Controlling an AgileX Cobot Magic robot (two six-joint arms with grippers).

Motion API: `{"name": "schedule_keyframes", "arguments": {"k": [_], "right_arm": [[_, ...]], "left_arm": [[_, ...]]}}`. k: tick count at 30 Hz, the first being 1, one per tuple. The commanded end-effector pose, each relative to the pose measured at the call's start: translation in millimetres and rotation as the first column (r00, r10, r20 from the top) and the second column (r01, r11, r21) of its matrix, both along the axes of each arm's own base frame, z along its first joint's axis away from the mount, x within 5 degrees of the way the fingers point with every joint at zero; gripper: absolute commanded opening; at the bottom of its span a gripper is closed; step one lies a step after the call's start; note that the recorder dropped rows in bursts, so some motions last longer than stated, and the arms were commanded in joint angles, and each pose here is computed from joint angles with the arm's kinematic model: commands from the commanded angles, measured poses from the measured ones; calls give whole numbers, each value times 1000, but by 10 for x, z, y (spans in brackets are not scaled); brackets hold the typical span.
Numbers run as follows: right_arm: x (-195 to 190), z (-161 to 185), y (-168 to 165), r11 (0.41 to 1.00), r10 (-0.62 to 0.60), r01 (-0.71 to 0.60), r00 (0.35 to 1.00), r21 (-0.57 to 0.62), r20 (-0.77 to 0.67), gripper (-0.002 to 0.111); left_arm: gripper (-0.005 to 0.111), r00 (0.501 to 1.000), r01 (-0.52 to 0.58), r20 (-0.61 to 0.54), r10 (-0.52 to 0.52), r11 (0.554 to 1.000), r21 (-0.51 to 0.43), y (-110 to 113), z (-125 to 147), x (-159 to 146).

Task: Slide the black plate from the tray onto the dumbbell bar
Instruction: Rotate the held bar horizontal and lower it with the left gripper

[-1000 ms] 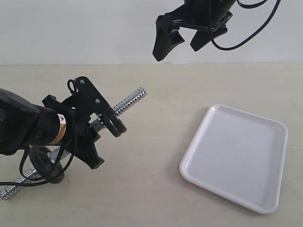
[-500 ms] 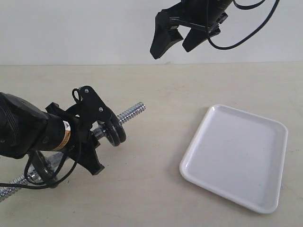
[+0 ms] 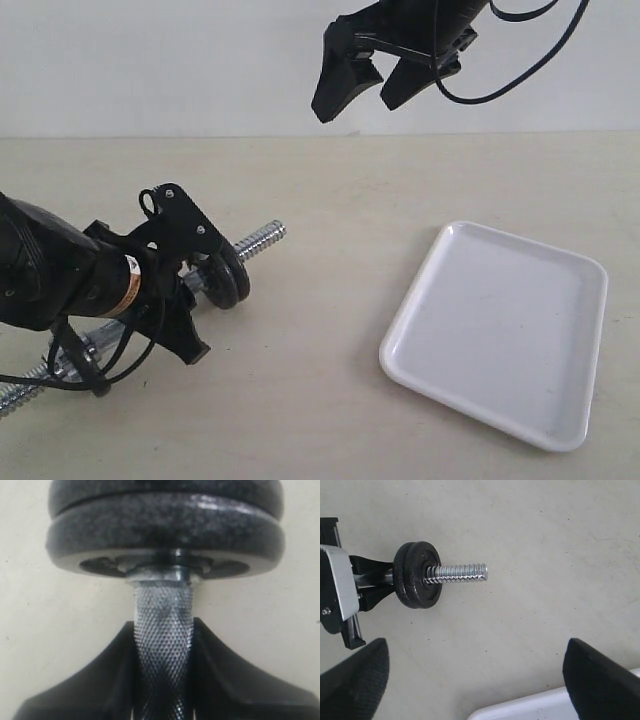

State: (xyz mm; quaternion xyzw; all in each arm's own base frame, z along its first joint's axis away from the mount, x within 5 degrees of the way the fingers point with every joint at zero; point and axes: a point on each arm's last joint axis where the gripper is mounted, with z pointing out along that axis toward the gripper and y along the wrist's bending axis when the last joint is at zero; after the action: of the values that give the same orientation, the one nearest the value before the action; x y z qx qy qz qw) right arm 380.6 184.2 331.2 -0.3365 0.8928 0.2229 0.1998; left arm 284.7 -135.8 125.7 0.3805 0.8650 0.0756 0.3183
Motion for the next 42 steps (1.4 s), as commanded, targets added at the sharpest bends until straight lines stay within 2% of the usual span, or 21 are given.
{"name": "schedule_keyframes", "arguments": {"k": [1, 11, 17, 34, 37, 42], "right_arm": [[-13, 42, -15, 1000, 6, -6, 1000, -6, 17, 82], [-13, 42, -16, 1000, 4, -4, 1000, -6, 16, 82], [-13, 42, -16, 1000, 0, 0, 1000, -5, 14, 82], [-13, 42, -16, 1000, -29, 29, 1000, 2, -5, 82], [-13, 42, -16, 1000, -29, 29, 1000, 2, -5, 82], [-13, 42, -16, 1000, -29, 29, 1000, 2, -5, 82]], "left_arm": [[4, 987, -55, 151, 55, 998, -1, 9, 334, 173], [4, 989, -118, 86, 120, 993, -31, 46, 161, 266], [4, 987, -130, 89, 134, 990, -49, 28, 180, 298], [4, 987, -97, 99, 123, 968, -233, -207, 437, 514], [4, 987, -115, 83, 141, 959, -259, -252, 394, 583], [4, 989, -118, 56, 136, 961, -250, -325, 238, 672]]}}
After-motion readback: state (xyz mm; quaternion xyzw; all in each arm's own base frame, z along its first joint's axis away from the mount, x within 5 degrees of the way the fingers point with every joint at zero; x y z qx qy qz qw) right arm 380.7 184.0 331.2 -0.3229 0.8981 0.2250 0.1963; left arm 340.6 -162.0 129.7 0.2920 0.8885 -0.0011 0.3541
